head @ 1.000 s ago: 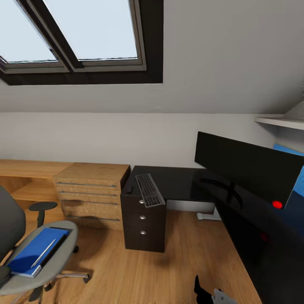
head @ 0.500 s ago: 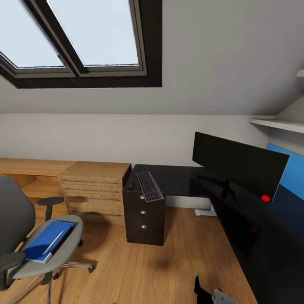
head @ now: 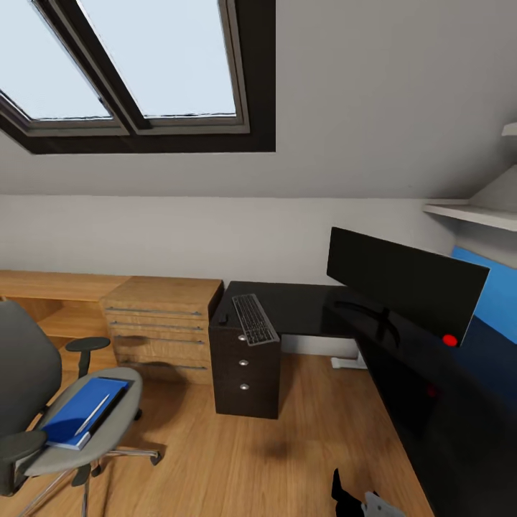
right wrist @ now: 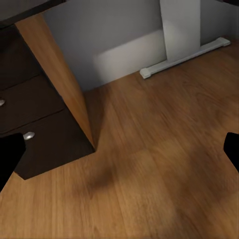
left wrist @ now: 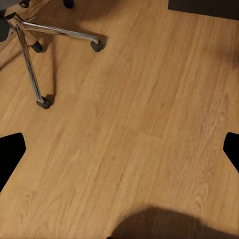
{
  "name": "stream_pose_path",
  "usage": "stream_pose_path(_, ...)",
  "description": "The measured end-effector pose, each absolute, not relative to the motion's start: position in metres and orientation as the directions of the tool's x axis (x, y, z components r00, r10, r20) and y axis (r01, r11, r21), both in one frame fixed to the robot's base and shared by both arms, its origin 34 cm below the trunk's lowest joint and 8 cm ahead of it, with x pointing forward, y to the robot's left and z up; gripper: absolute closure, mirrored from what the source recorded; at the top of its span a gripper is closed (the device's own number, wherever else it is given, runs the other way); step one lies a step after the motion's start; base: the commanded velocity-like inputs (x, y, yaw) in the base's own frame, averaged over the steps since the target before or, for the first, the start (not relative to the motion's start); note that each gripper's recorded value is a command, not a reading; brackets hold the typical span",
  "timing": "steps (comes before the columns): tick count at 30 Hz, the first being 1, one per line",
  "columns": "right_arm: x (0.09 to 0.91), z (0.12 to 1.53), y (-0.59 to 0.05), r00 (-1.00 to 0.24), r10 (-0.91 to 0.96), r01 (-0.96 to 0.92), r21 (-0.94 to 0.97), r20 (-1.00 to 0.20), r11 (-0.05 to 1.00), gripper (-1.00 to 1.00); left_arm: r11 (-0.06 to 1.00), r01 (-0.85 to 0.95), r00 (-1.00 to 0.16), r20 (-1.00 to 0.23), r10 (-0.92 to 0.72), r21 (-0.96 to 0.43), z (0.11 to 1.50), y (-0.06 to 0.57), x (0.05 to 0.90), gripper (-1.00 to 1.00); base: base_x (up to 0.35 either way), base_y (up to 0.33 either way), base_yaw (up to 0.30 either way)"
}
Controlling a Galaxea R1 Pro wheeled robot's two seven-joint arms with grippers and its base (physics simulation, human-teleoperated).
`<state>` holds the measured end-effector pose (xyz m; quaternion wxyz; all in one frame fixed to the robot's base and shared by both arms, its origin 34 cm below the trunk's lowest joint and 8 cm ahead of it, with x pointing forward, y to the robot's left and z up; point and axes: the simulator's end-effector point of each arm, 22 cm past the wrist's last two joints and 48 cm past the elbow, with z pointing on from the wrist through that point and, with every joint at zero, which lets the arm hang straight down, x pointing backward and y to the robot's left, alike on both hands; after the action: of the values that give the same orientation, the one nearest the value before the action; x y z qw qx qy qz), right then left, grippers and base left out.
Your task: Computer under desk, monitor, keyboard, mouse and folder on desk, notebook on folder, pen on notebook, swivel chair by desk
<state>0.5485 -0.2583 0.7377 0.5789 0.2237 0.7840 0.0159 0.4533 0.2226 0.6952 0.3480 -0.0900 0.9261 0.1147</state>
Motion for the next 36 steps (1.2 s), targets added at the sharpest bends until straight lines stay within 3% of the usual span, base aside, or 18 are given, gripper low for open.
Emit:
stream_pose_path(18, 0.55, 0.763, -0.248, -0.235, 0.337, 0.276, 0.269, -0.912, 0.923, -1.0, 0.953, -0.274, -0.705, -0.701, -0.106, 0.132, 0.723, 0.226, 0.457, -1.0, 0.0, 0.0, 0.0)
stream_pose_path(30, 0.639, 0.884, -0.251, 0.001, 0.305, 0.151, 0.301, -0.952, 0.941, -1.0, 0.941, -0.327, -0.478, -0.843, -0.247, -0.09, 0.805, 0.201, 0.505, -1.0, 0.0, 0.0, 0.0)
stream_pose_path(36, 0.697, 0.974, -0.264, -0.008, 0.323, 0.156, 0.318, -0.946, 0.935, -1.0, 0.963, -0.21, -0.475, -0.843, -0.253, -0.17, 0.88, 0.165, 0.532, -1.0, 0.0, 0.0, 0.0)
